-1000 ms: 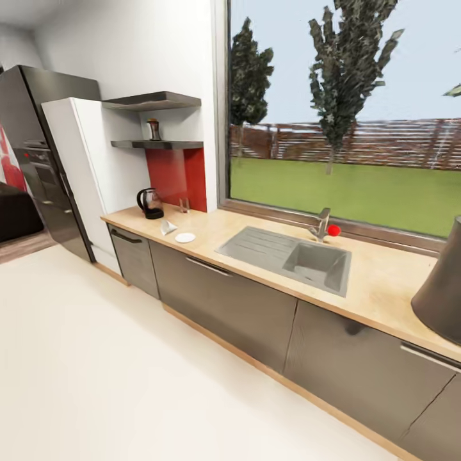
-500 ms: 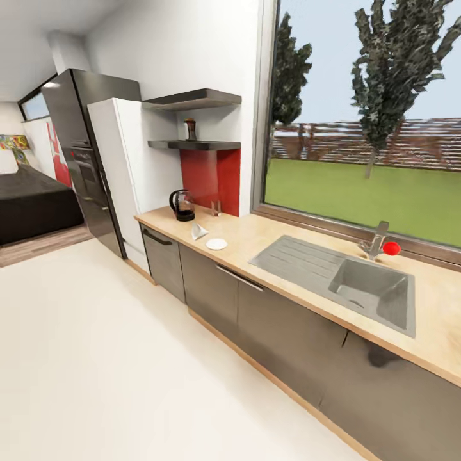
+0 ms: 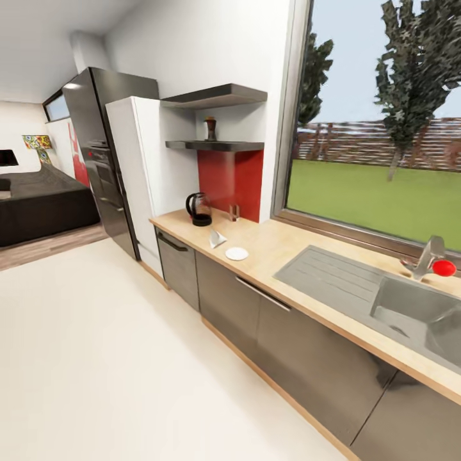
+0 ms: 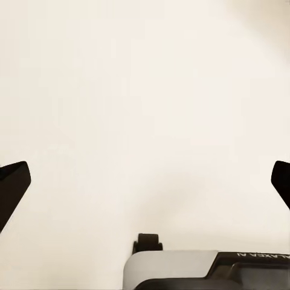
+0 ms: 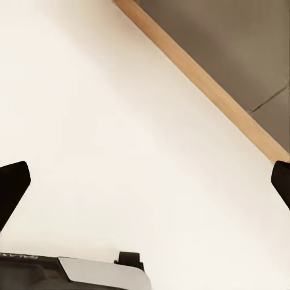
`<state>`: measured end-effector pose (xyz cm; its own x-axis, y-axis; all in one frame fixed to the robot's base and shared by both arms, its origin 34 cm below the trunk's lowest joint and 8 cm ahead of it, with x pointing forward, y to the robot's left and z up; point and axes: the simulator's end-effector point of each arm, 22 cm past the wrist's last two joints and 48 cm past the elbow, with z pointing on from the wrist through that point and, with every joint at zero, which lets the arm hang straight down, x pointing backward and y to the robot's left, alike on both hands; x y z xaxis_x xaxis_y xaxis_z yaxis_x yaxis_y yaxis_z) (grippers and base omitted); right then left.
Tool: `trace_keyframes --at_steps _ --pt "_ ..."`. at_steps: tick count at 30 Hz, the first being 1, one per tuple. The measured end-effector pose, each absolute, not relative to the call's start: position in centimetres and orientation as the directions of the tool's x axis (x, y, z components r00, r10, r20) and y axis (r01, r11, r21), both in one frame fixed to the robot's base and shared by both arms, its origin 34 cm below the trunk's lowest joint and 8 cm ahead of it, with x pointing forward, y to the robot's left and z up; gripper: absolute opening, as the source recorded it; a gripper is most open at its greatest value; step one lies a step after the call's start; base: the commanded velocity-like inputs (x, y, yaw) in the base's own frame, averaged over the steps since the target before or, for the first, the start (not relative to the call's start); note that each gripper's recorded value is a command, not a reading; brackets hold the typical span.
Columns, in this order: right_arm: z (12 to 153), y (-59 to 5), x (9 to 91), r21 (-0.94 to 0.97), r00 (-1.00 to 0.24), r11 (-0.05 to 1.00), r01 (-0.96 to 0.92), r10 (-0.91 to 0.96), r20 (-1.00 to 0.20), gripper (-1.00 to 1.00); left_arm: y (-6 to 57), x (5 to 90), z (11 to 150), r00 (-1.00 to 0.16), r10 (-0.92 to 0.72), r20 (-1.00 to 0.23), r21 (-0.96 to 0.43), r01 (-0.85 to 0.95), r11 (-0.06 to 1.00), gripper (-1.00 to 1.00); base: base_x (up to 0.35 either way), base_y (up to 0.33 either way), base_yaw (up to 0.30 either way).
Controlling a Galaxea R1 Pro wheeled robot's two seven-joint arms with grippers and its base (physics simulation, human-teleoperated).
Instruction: Set up a coffee station on the kitchen countertop: keep the coffee maker on the countertop, move the bottle of coffee from the kitchen shelf to the counter next to the coffee maker, place a paper coffee filter on top of the coffee maker, put the saucer next to the coffee maker with the coffee cup on the saucer, and place the electric kettle next to the coffee maker.
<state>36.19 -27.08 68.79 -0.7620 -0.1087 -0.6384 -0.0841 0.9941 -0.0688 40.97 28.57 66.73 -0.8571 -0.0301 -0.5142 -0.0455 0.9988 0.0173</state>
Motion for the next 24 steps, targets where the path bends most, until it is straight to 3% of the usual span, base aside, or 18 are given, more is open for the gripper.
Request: trace_keyframes --at_steps 24 --pt "68.74 -27.08 36.11 -0.069 -0.764 0.994 -0.084 -0.109 -0.636 1.0 28.65 40.96 66.73 -0.857 -0.03 -0.514 0.018 -0.046 0.999 1.0 0.325 0.169 0.0"
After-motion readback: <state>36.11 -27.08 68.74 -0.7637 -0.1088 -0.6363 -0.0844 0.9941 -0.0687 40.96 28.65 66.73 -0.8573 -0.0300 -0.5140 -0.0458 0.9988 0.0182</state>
